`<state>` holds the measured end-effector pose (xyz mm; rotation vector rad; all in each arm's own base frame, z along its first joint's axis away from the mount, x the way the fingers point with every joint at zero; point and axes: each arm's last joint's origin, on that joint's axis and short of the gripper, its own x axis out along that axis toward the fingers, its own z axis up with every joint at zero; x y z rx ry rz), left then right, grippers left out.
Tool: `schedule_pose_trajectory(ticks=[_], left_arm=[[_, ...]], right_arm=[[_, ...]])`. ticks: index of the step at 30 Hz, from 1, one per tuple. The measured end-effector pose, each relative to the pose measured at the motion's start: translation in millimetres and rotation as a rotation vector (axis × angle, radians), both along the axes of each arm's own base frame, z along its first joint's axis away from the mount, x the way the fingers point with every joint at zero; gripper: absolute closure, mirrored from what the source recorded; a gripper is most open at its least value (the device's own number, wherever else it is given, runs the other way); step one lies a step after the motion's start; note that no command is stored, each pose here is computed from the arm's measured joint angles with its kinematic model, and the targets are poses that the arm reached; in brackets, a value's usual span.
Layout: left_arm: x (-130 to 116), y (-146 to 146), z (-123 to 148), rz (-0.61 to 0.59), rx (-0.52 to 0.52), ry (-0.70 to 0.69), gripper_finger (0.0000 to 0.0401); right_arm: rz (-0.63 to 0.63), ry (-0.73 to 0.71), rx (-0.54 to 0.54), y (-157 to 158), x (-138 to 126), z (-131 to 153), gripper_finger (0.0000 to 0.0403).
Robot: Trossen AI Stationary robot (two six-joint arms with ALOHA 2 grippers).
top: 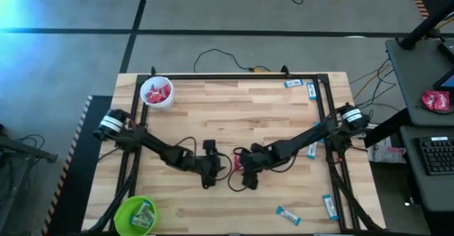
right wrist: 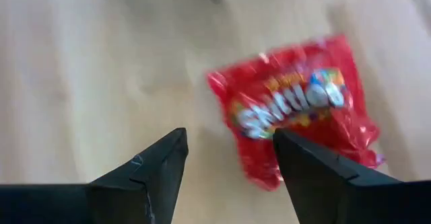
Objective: Sort candy by brand, put in halloween buckets
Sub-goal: Put the red candy into the white bucket
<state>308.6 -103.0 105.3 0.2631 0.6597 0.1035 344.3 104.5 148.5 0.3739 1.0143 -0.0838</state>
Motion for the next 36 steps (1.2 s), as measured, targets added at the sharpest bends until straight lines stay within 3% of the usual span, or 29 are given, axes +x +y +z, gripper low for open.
schedule_pose_trajectory(ticks=[4,10,15,19,29,36], left_arm=[[9,-2,-11,0.014,-0.003,0.004,0.0184],[28,2,-4,-0.01,-0.125,-0.069,0.0184],[35,11,5,-0.007,-0.155,-0.095,0.018],[47,20,4,-0.016,-0.284,-0.09,0.0162],[87,12,-32,-0.076,-0.212,-0.072,0.0125],[86,17,-44,-0.048,-0.182,-0.034,0.0166]], right_arm=[[-0.011,-0.028,-0.03,4,-10,22,0.0184],[-0.005,-0.054,-0.031,15,-23,41,0.0184],[-0.041,0.02,-0.03,25,-38,43,0.0184],[-0.071,0.038,-0.071,33,-44,40,0.0184],[-0.088,0.116,-0.088,37,-44,21,0.0184],[-0.113,0.146,-0.082,36,-47,21,0.0184]])
